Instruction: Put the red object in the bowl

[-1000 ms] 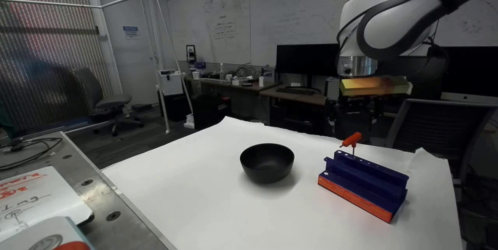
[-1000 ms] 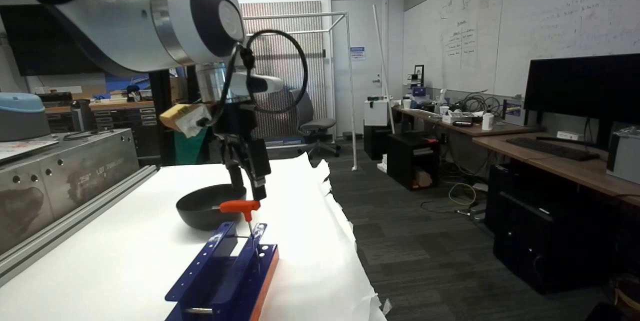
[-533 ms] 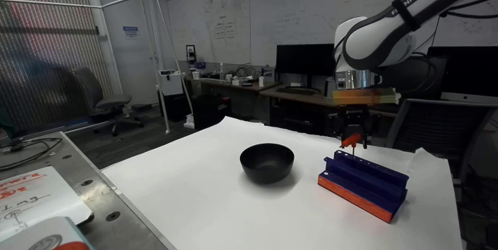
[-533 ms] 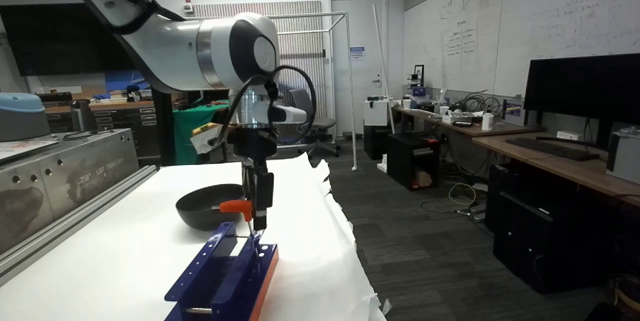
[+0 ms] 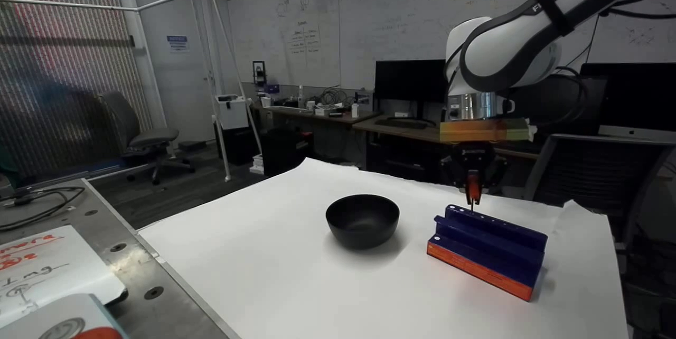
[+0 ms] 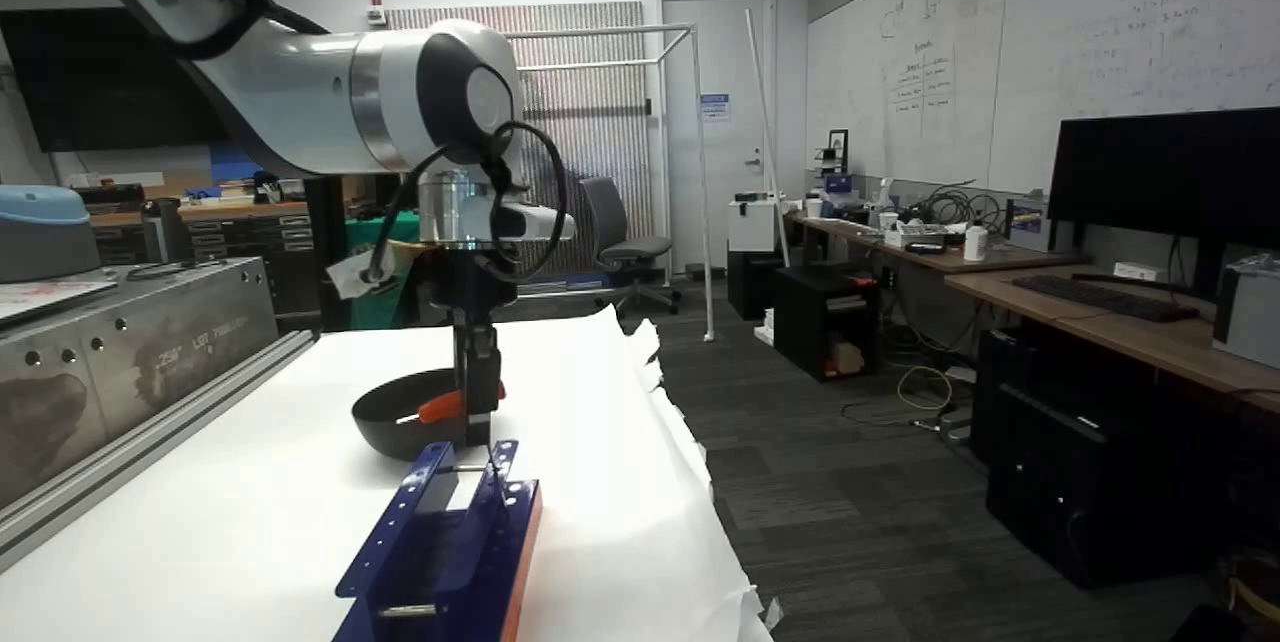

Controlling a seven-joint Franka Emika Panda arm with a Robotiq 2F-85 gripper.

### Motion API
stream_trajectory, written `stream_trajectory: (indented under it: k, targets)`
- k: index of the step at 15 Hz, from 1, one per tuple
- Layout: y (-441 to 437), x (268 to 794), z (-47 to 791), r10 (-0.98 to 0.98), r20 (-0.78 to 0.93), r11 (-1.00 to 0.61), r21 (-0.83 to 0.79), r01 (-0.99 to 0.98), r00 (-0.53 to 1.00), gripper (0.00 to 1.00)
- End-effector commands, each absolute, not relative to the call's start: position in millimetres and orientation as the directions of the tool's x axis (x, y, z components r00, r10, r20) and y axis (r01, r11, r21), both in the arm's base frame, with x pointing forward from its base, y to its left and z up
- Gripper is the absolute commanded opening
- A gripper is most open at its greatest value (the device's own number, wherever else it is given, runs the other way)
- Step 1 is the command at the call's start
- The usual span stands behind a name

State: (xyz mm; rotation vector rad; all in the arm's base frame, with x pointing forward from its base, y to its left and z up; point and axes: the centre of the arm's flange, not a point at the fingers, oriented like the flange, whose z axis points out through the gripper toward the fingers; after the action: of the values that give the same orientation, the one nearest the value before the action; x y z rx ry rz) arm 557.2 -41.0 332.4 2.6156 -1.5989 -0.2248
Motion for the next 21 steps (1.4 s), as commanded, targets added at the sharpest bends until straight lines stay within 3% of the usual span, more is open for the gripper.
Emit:
stream_trajectory:
  k: [1, 5, 11, 21]
  targets:
    - [-40, 539, 374, -0.904, -0.032, -0.427, 0.123, -0.896, 0.427, 0.04]
    - [-38, 527, 427, -0.889, 0.026, -0.448, 0.153, -0.881, 0.457, 0.04]
    - [3, 526, 489, -0.767, 0.152, -0.613, 0.113, -0.782, 0.624, 0.04]
    - [26, 591, 417, -0.609, 0.305, -0.788, -0.336, -0.516, 0.732, 0.04]
